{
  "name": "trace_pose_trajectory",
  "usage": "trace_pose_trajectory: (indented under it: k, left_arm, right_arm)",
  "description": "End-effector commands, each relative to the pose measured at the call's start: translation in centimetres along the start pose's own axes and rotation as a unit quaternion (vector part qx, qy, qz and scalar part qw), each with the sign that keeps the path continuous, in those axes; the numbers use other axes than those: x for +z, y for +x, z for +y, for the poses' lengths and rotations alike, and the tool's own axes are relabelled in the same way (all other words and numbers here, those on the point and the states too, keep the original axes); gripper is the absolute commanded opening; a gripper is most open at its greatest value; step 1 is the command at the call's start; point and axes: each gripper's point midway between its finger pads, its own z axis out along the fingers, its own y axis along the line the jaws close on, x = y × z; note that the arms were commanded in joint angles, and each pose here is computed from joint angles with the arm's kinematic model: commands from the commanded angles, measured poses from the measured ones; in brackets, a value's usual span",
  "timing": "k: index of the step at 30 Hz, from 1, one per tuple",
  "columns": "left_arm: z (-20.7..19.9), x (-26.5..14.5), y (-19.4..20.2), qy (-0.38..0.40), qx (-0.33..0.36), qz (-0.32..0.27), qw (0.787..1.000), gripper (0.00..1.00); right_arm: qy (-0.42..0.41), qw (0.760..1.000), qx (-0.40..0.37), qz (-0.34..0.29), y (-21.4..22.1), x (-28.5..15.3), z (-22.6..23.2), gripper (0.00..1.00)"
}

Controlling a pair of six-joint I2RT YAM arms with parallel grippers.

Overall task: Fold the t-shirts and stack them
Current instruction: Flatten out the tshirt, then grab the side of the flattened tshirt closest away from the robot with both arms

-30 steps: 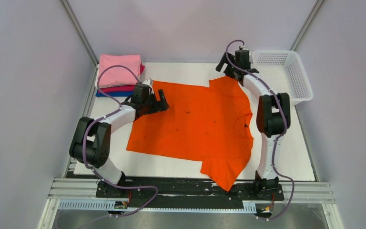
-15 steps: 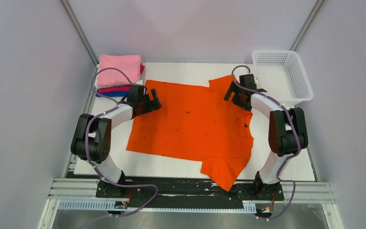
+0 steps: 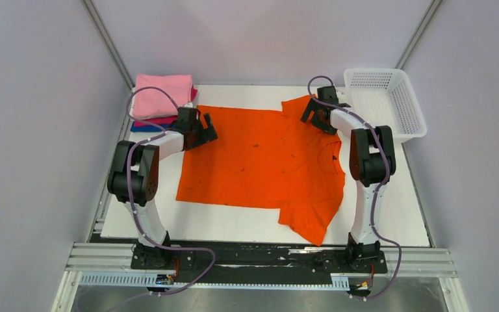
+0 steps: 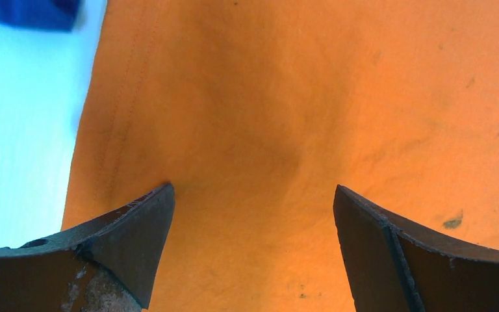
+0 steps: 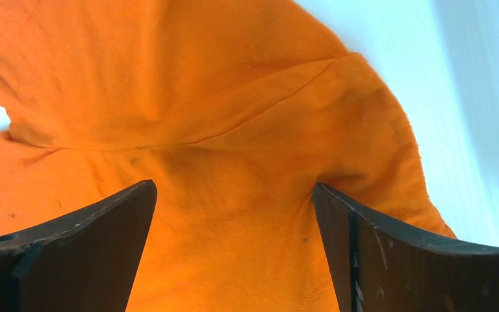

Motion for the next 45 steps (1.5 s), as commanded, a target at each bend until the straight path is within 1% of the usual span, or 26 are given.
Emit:
trace_pose_trajectory:
  k: [1,4,7,8,9,10,11,12,13,14,16,19,20,21,22,25,26,27,28,31,32,34,40,41,42,45]
  left_arm:
    - [2.4,1.5,-0.2,-0.046,-0.006,0.014,0.999,1.0]
    - [1.0,1.2,-1.6,-0.022,-0.001,0.004,1.0,1.0]
    - [-0.4,-0.3,-3.1,-0.005,0.012,-0.01,1.0,1.0]
    - [-1.3,-1.6,-4.0,0.002,0.023,-0.025,0.999,1.0]
    - [-1.3,-2.2,-3.8,-0.005,0.029,-0.024,0.999,1.0]
    - [-1.9,-3.9,-4.7,-0.015,0.042,-0.049,0.998,1.0]
    - [-1.7,-4.8,-4.1,-0.025,0.049,-0.043,0.998,1.0]
    - [-2.3,-6.7,-4.7,-0.033,0.057,-0.064,0.996,1.0]
    - [-1.6,-7.7,-3.5,-0.051,0.062,-0.049,0.996,1.0]
    - [-2.0,-9.8,-4.0,-0.054,0.06,-0.07,0.994,1.0]
    - [-0.8,-12.4,-2.2,-0.075,0.051,-0.066,0.994,1.0]
    - [2.1,-15.8,2.1,-0.095,0.023,-0.045,0.994,1.0]
    - [3.2,-16.4,3.5,-0.11,0.008,-0.033,0.993,1.0]
    - [4.5,-17.3,4.7,-0.123,-0.012,-0.034,0.992,1.0]
    - [5.8,-18.0,6.1,-0.144,-0.018,-0.019,0.989,1.0]
    - [8.7,-19.7,9.2,-0.178,-0.06,-0.014,0.982,1.0]
    - [9.6,-19.8,10.6,-0.187,-0.062,-0.002,0.98,0.98]
    - [9.6,-20.0,10.7,-0.179,-0.079,-0.01,0.981,0.97]
    - [10.1,-19.7,11.7,-0.181,-0.086,-0.005,0.98,0.93]
    - [9.4,-18.9,12.7,-0.148,-0.121,-0.006,0.982,0.85]
    - [9.2,-18.2,12.9,-0.138,-0.128,-0.012,0.982,0.8]
    - [9.0,-17.2,13.0,-0.128,-0.145,-0.023,0.981,0.75]
    - [10.1,-14.7,13.1,-0.158,-0.181,-0.044,0.97,0.67]
    - [10.2,-14.4,12.8,-0.162,-0.191,-0.056,0.967,0.65]
    - [10.7,-14.1,13.0,-0.174,-0.194,-0.058,0.964,0.63]
    - [10.7,-13.4,12.5,-0.175,-0.193,-0.067,0.963,0.58]
  right_arm:
    - [0.018,1.0,0.002,0.013,-0.6,3.3,-1.2,1.0]
    - [0.005,1.0,-0.004,0.008,-2.3,3.1,-0.1,1.0]
    - [-0.019,1.0,0.003,-0.01,-4.2,0.3,1.3,1.0]
    - [-0.027,0.999,0.0,-0.02,-4.9,-1.0,1.8,1.0]
    - [-0.033,0.999,-0.004,-0.031,-5.4,-2.4,2.2,1.0]
    - [-0.041,0.998,-0.012,-0.043,-5.8,-3.9,2.6,1.0]
    - [-0.048,0.997,-0.022,-0.049,-6.0,-5.4,2.9,1.0]
    - [-0.058,0.996,-0.031,-0.055,-6.0,-6.9,3.2,1.0]
    - [-0.064,0.996,-0.035,-0.058,-5.7,-8.2,3.3,1.0]
    - [-0.073,0.994,-0.033,-0.073,-5.9,-10.4,3.5,1.0]
    - [-0.08,0.992,-0.027,-0.089,-5.3,-12.8,2.8,1.0]
    - [-0.07,0.993,0.002,-0.099,-3.4,-15.1,0.6,1.0]
    - [-0.07,0.992,0.012,-0.102,-2.8,-15.8,0.0,1.0]
    - [-0.073,0.992,0.017,-0.105,-2.2,-16.3,-0.4,1.0]
    - [-0.076,0.991,0.022,-0.109,-1.8,-16.8,-0.8,1.0]
    - [-0.072,0.991,0.033,-0.11,-0.6,-17.5,-1.9,1.0]
    - [-0.071,0.991,0.034,-0.107,-0.2,-17.6,-2.1,1.0]
    - [-0.071,0.992,0.036,-0.102,0.3,-17.5,-2.3,1.0]
    - [-0.072,0.992,0.037,-0.096,0.8,-17.3,-2.4,1.0]
    - [-0.074,0.993,0.034,-0.081,1.8,-16.8,-2.5,1.0]
    - [-0.075,0.994,0.033,-0.076,2.0,-16.6,-2.4,1.0]
    - [-0.08,0.994,0.032,-0.069,2.3,-16.4,-2.2,1.0]
    - [-0.078,0.994,0.032,-0.072,2.4,-16.7,-2.6,1.0]
    - [-0.076,0.994,0.031,-0.074,2.4,-16.7,-2.6,1.0]
    - [-0.075,0.994,0.031,-0.076,2.3,-16.8,-2.7,1.0]
    - [-0.074,0.994,0.032,-0.076,2.4,-16.9,-2.8,1.0]
